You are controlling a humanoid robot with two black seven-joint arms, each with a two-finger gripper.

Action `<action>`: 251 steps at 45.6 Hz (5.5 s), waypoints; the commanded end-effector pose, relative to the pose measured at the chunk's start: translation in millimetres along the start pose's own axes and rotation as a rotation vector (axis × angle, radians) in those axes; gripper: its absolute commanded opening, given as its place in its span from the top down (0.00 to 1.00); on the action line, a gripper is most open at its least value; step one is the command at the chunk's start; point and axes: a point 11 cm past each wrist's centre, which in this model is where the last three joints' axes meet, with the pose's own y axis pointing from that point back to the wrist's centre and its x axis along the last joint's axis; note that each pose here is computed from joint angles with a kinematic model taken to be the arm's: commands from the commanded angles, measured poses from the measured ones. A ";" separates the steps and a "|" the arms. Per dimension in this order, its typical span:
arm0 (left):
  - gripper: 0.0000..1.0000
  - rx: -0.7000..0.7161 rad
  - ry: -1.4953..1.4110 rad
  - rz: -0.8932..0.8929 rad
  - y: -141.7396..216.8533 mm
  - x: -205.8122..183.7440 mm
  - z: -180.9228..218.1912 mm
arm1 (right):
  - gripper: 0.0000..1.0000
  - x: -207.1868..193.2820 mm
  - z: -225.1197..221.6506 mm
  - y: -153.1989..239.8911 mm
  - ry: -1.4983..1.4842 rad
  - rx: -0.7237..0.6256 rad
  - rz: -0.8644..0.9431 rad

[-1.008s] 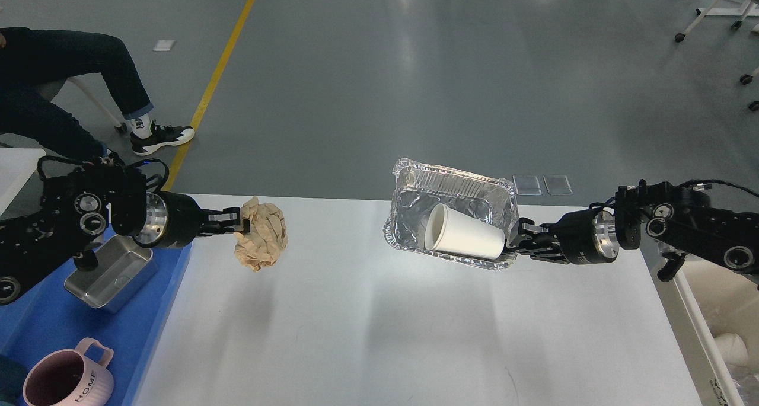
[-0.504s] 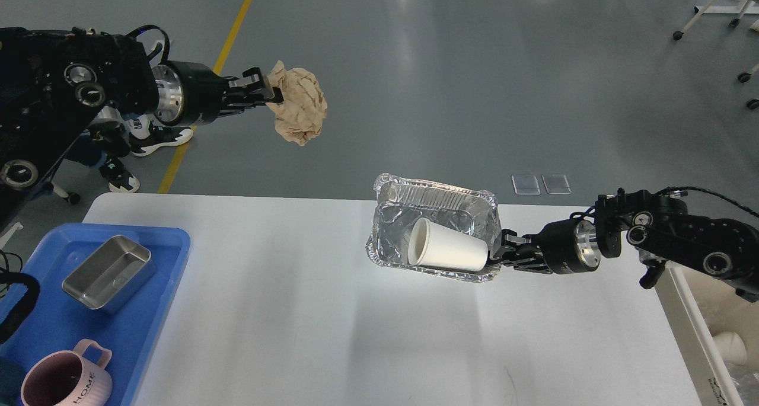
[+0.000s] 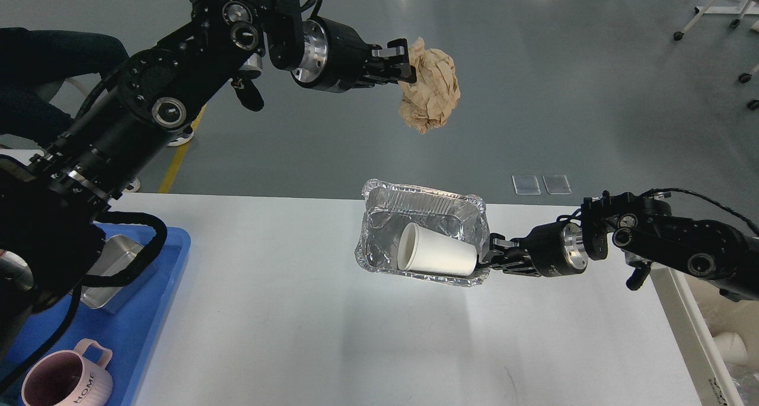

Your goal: Tidy desktop

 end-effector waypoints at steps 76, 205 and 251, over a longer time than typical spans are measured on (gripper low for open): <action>0.01 -0.351 0.742 -0.224 -35.6 -65.8 -34.0 | 1.00 12.6 14.9 26.1 -0.018 -0.031 0.056; 0.01 -1.025 2.158 0.547 67.8 -103.9 -294.9 | 0.10 -36.5 305.3 301.9 -1.283 -0.198 1.418; 0.01 -0.905 1.941 0.518 100.1 -58.5 -288.0 | 0.00 145.5 156.1 261.2 -0.844 0.163 1.247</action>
